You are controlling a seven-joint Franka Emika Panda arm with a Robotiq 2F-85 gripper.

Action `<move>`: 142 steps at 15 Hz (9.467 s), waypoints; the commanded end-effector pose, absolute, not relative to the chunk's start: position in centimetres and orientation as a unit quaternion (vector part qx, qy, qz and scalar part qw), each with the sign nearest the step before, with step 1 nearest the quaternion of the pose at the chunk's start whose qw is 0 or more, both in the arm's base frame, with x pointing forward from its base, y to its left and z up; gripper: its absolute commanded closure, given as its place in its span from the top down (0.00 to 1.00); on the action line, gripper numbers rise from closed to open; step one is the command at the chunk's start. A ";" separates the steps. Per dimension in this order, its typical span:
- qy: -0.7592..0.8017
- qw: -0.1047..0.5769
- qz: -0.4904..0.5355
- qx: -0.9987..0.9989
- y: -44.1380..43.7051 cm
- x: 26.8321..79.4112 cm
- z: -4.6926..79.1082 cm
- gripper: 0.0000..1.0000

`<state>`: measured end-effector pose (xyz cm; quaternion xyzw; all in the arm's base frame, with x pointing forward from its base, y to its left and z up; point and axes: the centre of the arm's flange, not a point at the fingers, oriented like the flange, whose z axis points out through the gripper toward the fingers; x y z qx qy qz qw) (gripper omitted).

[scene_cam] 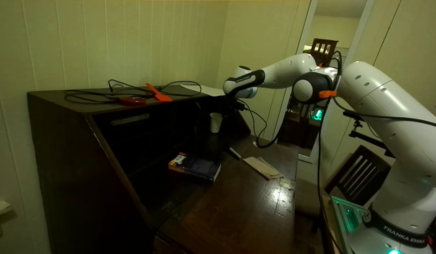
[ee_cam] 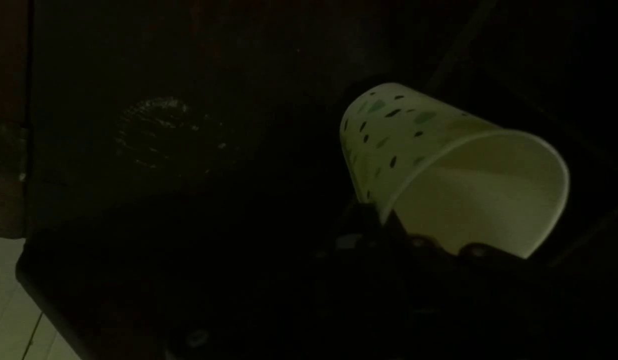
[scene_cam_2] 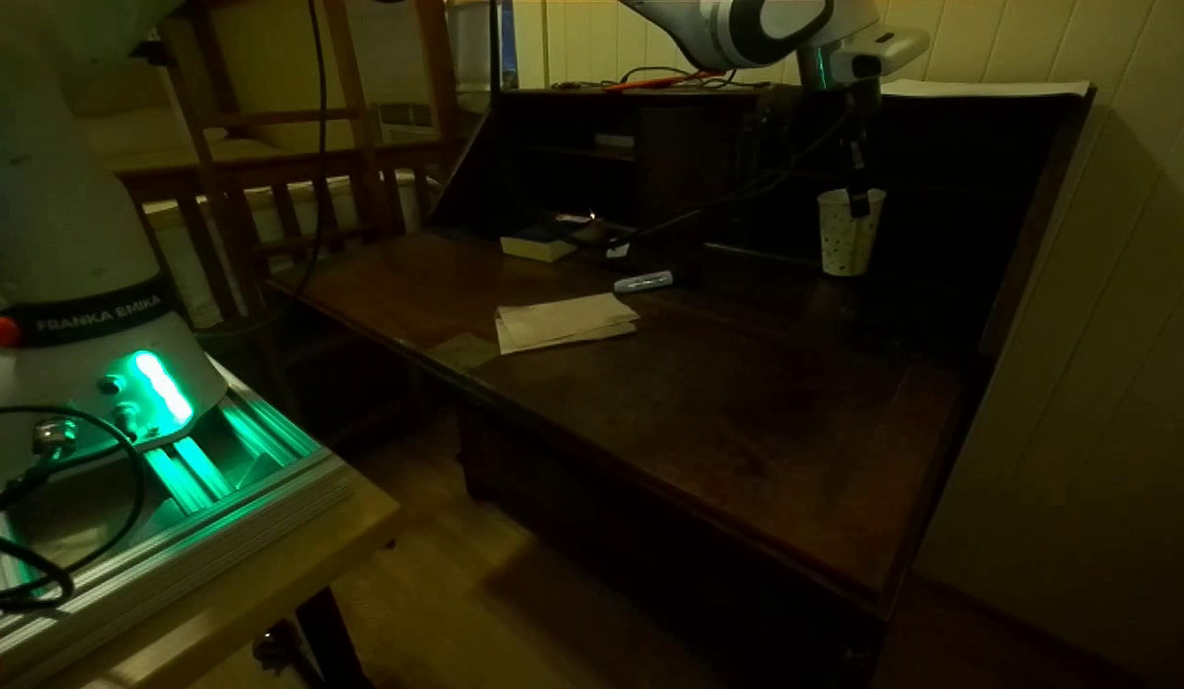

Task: Move the cup backwards

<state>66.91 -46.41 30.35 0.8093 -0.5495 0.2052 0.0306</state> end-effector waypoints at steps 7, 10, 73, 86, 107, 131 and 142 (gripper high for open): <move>-0.570 0.020 0.216 0.793 -47.5 69.4 30.7 0.30; -0.569 0.019 0.221 0.792 -47.3 69.8 30.4 0.49; -0.314 0.125 0.333 0.880 -42.8 62.8 24.8 0.31; -0.210 0.126 0.301 0.922 -42.3 62.0 25.1 0.00; -0.169 0.213 0.302 0.914 -46.4 62.8 22.8 0.00; -0.153 0.180 0.363 0.901 -43.3 66.9 23.4 0.00; -0.155 0.170 0.327 0.917 -43.8 63.3 27.0 0.00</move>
